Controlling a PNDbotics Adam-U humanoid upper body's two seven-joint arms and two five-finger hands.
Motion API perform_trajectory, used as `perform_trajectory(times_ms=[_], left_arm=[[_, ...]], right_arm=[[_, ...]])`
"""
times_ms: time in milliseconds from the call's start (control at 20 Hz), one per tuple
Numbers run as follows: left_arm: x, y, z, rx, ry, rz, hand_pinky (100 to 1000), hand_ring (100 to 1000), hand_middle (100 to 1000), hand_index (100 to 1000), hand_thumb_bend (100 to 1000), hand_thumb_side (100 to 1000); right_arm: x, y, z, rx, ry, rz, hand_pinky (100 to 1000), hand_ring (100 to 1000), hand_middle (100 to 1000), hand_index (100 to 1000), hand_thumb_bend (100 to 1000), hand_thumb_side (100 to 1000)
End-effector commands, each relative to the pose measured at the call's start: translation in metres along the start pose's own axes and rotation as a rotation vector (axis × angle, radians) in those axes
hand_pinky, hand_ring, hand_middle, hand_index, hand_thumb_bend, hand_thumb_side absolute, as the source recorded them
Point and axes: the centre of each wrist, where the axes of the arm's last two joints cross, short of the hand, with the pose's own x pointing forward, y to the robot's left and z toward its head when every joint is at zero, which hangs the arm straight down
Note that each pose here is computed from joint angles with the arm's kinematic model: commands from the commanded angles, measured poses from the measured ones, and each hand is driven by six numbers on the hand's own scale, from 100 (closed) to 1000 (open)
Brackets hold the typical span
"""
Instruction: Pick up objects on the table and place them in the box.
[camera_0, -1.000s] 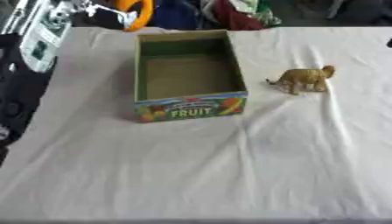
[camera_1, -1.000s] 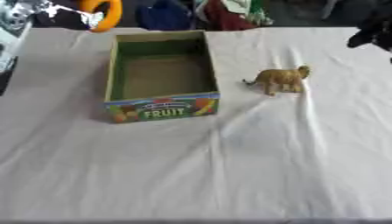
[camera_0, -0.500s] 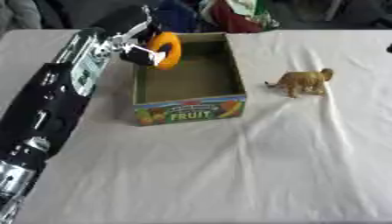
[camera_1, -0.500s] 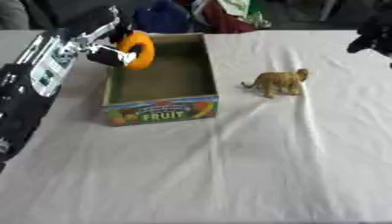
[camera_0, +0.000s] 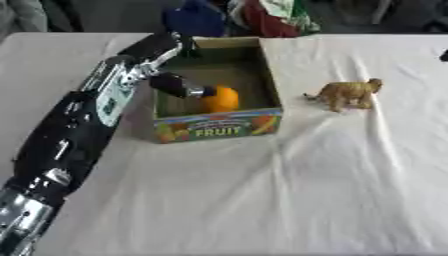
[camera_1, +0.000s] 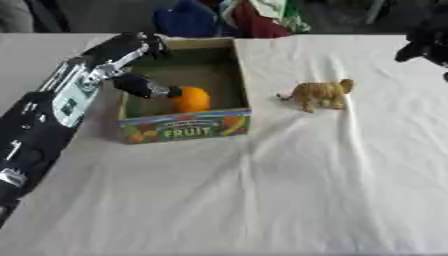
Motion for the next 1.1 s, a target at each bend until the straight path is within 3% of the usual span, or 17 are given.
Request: perform_trajectory(times_ms=[50, 150, 300, 400, 450, 500, 550, 700, 850, 1100], left_arm=[[0.006, 0.034, 0.012, 0.09, -0.032, 0.025, 756, 760, 751, 816, 927, 871], [0.009, 0.046, 0.022, 0.135, -0.044, 0.066, 755, 762, 758, 821, 980, 901], [0.015, 0.065, 0.039, 0.218, -0.058, 0.132, 750, 761, 761, 822, 985, 914], [0.018, 0.075, 0.052, 0.298, -0.068, 0.195, 732, 737, 735, 809, 923, 870], [0.02, 0.079, 0.059, 0.342, -0.075, 0.236, 719, 717, 710, 799, 821, 860], [0.021, 0.081, 0.066, 0.382, -0.081, 0.28, 712, 705, 696, 792, 778, 862], [0.022, 0.082, 0.072, 0.417, -0.082, 0.323, 702, 691, 682, 780, 734, 857], [0.023, 0.082, 0.092, 0.517, -0.065, 0.433, 687, 674, 662, 773, 669, 824], [0.023, 0.073, 0.109, 0.599, -0.023, 0.543, 674, 660, 645, 770, 634, 810], [0.024, 0.057, 0.131, 0.662, 0.035, 0.633, 669, 656, 640, 762, 603, 811]], right_arm=[[0.011, -0.022, -0.004, 0.026, 0.005, 0.094, 635, 620, 638, 755, 100, 638], [0.014, -0.032, -0.005, 0.045, 0.011, 0.135, 640, 628, 648, 760, 100, 603], [0.018, -0.045, -0.008, 0.087, 0.017, 0.201, 652, 651, 675, 773, 100, 558], [0.021, -0.053, -0.012, 0.125, 0.021, 0.246, 661, 672, 695, 780, 100, 528], [0.022, -0.057, -0.013, 0.147, 0.023, 0.272, 665, 679, 698, 781, 100, 495], [0.023, -0.061, -0.014, 0.168, 0.027, 0.298, 666, 680, 701, 782, 100, 481], [0.024, -0.065, -0.015, 0.189, 0.034, 0.322, 669, 685, 706, 779, 100, 402], [0.024, -0.079, -0.019, 0.263, 0.054, 0.403, 685, 706, 729, 780, 125, 329], [0.022, -0.087, -0.023, 0.362, 0.08, 0.486, 713, 745, 765, 796, 271, 329], [0.007, -0.093, -0.031, 0.487, 0.139, 0.583, 729, 772, 787, 812, 409, 328]])
